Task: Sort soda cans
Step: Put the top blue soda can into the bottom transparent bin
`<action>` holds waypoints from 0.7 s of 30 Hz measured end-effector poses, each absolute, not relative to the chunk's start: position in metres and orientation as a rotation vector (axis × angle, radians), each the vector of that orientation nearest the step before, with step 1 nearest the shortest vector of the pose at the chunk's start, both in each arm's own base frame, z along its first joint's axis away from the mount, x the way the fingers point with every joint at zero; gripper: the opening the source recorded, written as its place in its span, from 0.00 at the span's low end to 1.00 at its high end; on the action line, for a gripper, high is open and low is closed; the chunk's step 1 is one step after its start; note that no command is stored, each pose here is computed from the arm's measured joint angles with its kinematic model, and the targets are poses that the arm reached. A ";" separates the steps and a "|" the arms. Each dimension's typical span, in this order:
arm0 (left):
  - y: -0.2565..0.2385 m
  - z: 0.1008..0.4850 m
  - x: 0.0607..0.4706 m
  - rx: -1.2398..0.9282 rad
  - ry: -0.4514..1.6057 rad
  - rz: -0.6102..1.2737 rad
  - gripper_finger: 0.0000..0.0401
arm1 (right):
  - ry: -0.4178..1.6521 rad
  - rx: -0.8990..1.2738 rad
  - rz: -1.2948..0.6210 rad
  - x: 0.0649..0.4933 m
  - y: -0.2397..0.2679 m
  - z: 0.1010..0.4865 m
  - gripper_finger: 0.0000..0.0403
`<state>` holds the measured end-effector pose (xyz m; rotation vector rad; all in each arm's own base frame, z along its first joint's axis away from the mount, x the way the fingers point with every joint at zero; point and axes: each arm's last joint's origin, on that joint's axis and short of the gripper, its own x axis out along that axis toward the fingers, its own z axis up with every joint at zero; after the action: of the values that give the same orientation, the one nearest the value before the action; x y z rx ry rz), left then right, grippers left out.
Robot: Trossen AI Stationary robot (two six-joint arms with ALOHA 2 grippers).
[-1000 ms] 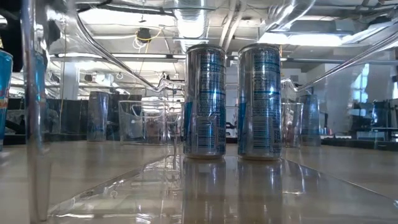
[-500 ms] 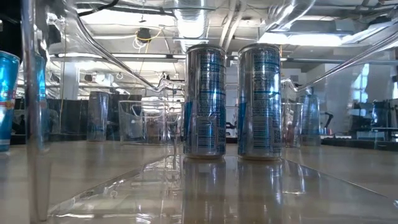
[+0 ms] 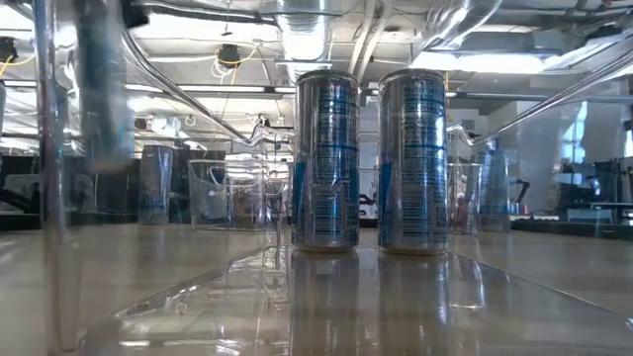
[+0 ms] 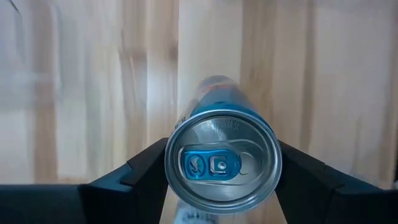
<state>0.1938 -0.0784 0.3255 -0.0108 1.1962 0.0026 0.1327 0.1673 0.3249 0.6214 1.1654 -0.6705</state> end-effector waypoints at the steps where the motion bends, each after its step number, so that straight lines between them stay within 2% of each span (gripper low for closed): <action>1: -0.077 0.334 0.196 -0.009 1.162 -0.006 0.58 | 1.161 0.620 -0.671 0.133 0.167 0.325 0.71; 6: -0.073 0.372 0.207 -0.008 0.993 -0.049 0.58 | 1.148 0.612 -0.674 0.134 0.166 0.325 0.71; 10: -0.080 0.385 0.225 0.038 0.966 -0.081 0.58 | 1.149 0.605 -0.669 0.134 0.166 0.325 0.71; 21: -0.119 0.361 0.307 0.208 1.089 -0.281 0.58 | 1.152 0.597 -0.663 0.134 0.166 0.325 0.71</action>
<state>0.3074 -0.1188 0.3609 0.2082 1.0886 -0.2809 0.1340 0.1659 0.3251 0.5971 1.1519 -0.6628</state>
